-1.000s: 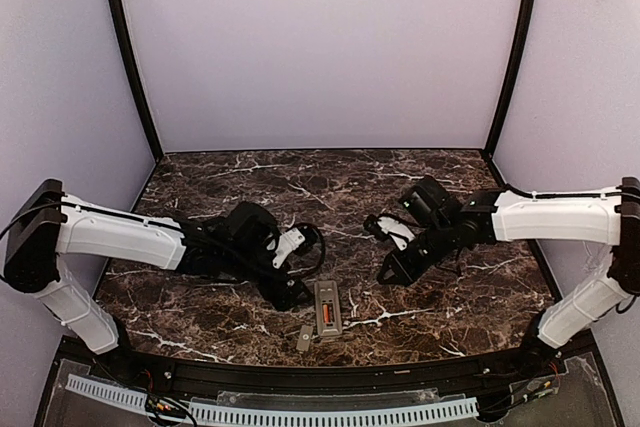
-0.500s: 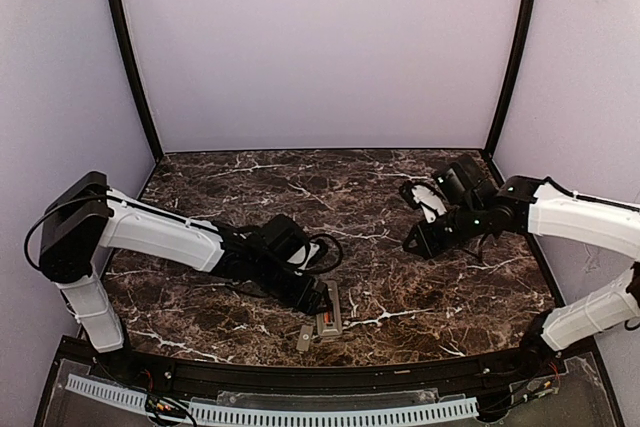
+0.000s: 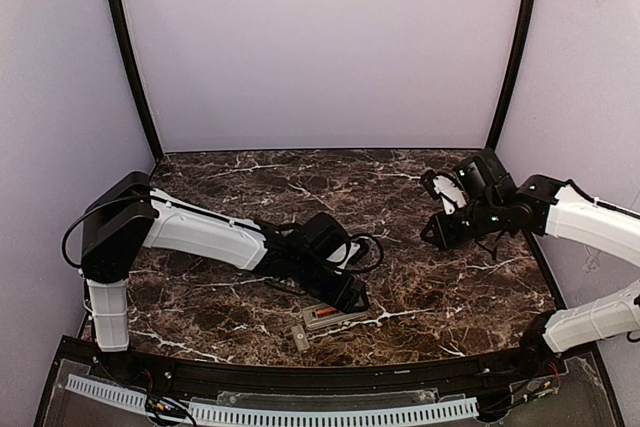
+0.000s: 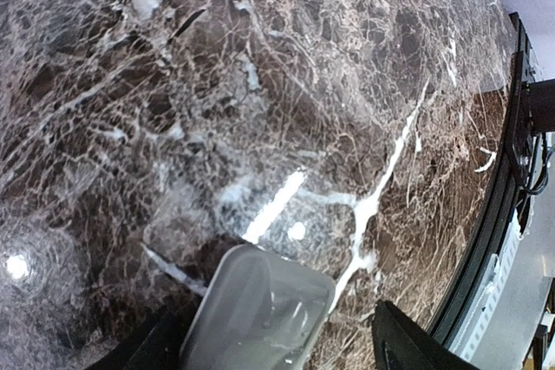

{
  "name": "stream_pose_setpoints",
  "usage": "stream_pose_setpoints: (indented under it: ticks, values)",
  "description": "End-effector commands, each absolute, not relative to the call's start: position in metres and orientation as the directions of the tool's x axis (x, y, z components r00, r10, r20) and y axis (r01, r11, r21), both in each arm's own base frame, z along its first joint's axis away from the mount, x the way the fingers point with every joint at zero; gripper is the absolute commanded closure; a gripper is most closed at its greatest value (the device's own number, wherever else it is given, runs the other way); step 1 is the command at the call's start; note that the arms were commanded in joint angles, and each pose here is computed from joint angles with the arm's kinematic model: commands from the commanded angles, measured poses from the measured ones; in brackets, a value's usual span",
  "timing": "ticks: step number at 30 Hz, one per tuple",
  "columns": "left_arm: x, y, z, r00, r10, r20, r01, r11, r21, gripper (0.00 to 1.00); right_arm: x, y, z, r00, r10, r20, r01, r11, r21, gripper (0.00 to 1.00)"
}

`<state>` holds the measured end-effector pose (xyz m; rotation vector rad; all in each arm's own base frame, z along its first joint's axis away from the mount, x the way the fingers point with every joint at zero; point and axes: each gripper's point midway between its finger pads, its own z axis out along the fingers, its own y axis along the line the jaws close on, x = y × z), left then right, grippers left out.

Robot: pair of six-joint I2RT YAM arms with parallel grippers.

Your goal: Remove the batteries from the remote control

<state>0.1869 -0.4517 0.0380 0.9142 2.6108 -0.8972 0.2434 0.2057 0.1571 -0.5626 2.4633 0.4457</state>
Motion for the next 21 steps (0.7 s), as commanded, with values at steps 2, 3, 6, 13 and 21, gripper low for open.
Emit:
stream_pose_setpoints:
  ticks: [2, 3, 6, 13, 21]
  values:
    - [0.190, -0.447, 0.040, -0.713, 0.567, -0.413, 0.701, 0.608, -0.373, 0.21, 0.246, 0.195, 0.163, -0.753, -0.241, -0.612, -0.433, 0.882, 0.185, 1.00]
    - [0.195, -0.449, 0.049, -0.677, 0.586, -0.445, 0.734, 0.588, -0.341, 0.16, 0.247, 0.192, 0.165, -0.750, -0.231, -0.619, -0.421, 0.889, 0.178, 1.00]
    - [0.213, -0.436, 0.069, -0.608, 0.606, -0.513, 0.771, 0.604, -0.200, 0.03, 0.246, 0.192, 0.174, -0.744, -0.201, -0.638, -0.411, 0.889, 0.199, 1.00]
    - [0.241, -0.368, 0.099, -0.466, 0.654, -0.596, 0.745, 0.653, 0.135, 0.01, 0.241, 0.201, 0.196, -0.724, -0.130, -0.677, -0.425, 0.857, 0.290, 1.00]
    - [0.190, -0.338, 0.081, -0.388, 0.600, -0.700, 0.840, 0.543, 0.000, 0.02, 0.240, 0.209, 0.200, -0.740, -0.139, -0.658, -0.437, 0.843, 0.313, 1.00]
